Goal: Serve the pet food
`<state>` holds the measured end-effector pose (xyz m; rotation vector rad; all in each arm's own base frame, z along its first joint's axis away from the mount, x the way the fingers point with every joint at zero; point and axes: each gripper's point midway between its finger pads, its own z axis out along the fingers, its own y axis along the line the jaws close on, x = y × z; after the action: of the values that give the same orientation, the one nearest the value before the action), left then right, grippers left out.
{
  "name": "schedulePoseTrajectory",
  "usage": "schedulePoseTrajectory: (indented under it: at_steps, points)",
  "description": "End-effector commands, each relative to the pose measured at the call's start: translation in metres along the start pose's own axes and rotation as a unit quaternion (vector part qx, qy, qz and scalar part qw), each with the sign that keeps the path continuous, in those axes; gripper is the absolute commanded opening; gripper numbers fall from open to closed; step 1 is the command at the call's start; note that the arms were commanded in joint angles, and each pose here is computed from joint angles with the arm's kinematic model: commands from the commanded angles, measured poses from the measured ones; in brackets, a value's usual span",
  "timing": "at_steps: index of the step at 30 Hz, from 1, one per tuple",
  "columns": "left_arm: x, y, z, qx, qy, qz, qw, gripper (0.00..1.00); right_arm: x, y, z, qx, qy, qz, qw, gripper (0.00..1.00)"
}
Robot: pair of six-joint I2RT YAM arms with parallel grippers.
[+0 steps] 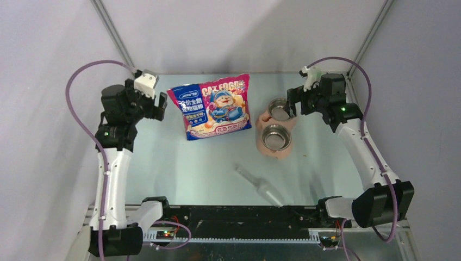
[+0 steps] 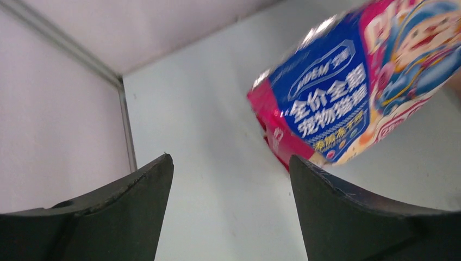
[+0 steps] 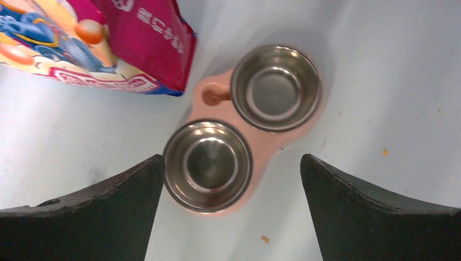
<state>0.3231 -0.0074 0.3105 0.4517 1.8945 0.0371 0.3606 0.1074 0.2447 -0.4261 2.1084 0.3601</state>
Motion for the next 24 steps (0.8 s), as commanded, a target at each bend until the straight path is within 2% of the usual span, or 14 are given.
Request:
schedulePoseTrajectory:
  at_steps: [1,2,5,9,16,20,24]
  points:
    - [-0.067,-0.019,-0.017,0.065,-0.083,0.079,0.991,0.84,-0.035,0.025,0.004,-0.049,-0.04,-0.009,0.998,0.97]
    - [-0.07,-0.029,-0.015,0.098,-0.088,0.095,0.987,0.82,-0.035,0.028,0.006,-0.054,-0.038,-0.011,0.998,0.96]
    - [-0.071,-0.082,-0.022,0.201,-0.093,0.208,0.953,0.79,-0.032,0.038,0.006,-0.07,-0.032,-0.028,0.997,0.95]
    - [-0.059,-0.113,-0.014,0.234,-0.09,0.295,0.922,0.82,-0.022,0.05,-0.003,-0.1,-0.027,-0.056,0.993,0.93]
    - [-0.095,-0.103,0.01,0.2,-0.11,0.303,0.925,0.83,-0.003,0.06,-0.031,-0.114,-0.03,-0.088,0.989,0.92]
    - [-0.107,-0.094,0.022,0.195,-0.106,0.333,0.916,0.84,0.012,0.058,-0.038,-0.105,-0.023,-0.091,0.99,0.92]
    - [-0.096,-0.094,0.05,0.232,-0.057,0.325,0.915,0.82,0.016,0.055,-0.04,-0.101,-0.027,-0.081,0.991,0.92]
